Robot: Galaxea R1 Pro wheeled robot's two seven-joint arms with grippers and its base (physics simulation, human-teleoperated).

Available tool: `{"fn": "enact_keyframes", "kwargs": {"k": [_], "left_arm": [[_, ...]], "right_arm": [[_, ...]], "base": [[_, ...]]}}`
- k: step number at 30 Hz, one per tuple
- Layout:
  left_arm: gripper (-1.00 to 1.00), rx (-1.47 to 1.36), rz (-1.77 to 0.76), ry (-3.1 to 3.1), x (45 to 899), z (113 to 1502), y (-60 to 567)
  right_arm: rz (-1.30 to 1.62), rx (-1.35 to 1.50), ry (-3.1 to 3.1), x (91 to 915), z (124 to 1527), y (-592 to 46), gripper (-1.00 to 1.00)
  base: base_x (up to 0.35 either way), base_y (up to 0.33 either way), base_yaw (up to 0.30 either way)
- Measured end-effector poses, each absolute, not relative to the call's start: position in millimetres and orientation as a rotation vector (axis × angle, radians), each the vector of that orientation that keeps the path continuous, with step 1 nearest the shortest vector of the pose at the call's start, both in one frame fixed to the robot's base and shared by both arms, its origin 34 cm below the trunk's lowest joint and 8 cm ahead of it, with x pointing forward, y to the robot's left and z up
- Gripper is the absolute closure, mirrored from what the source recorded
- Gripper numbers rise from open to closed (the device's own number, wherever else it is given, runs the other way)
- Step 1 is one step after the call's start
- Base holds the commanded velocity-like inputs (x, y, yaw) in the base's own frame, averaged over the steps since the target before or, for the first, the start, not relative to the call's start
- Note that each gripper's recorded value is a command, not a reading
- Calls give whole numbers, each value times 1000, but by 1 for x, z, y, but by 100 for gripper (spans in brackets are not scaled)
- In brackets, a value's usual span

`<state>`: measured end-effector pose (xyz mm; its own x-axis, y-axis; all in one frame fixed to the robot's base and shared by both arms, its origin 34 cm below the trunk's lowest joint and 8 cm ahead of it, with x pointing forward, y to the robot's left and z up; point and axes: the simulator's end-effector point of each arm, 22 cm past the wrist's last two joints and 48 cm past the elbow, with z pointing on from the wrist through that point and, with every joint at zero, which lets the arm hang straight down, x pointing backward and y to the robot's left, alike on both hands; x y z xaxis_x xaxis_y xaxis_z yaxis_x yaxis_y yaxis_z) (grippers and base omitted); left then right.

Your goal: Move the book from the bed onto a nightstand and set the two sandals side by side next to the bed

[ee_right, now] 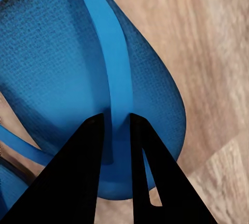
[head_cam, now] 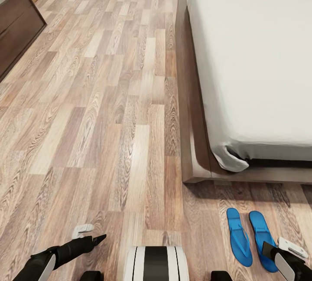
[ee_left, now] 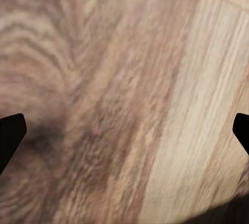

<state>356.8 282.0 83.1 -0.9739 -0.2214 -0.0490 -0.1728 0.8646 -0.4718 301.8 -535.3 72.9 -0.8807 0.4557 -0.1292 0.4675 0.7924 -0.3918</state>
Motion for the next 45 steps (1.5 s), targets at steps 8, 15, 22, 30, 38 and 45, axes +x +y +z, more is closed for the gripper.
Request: {"fn": "enact_keyframes", "kwargs": {"k": [8, 15, 22, 30, 38, 45], "left_arm": [[-100, -311, -728, 2935, 357, 83, 282], [-100, -314, -729, 2943, 354, 81, 282], [-100, -327, -731, 2970, 342, 72, 282], [-100, -340, -733, 2992, 331, 66, 282], [-100, -340, -733, 2993, 331, 66, 282], [-100, -340, -733, 2992, 331, 66, 282]], "right_arm": [[-673, 726, 2850, 320, 77, -545, 100], [-678, 726, 2857, 316, 75, -545, 100], [-693, 723, 2884, 304, 67, -545, 100], [-706, 719, 2906, 294, 61, -545, 100], [-706, 718, 2906, 294, 61, -545, 100], [-705, 715, 2900, 296, 61, -545, 100]], "base": [[0, 0, 0], [0, 0, 0], [0, 0, 0], [0, 0, 0], [0, 0, 0], [0, 0, 0]]}}
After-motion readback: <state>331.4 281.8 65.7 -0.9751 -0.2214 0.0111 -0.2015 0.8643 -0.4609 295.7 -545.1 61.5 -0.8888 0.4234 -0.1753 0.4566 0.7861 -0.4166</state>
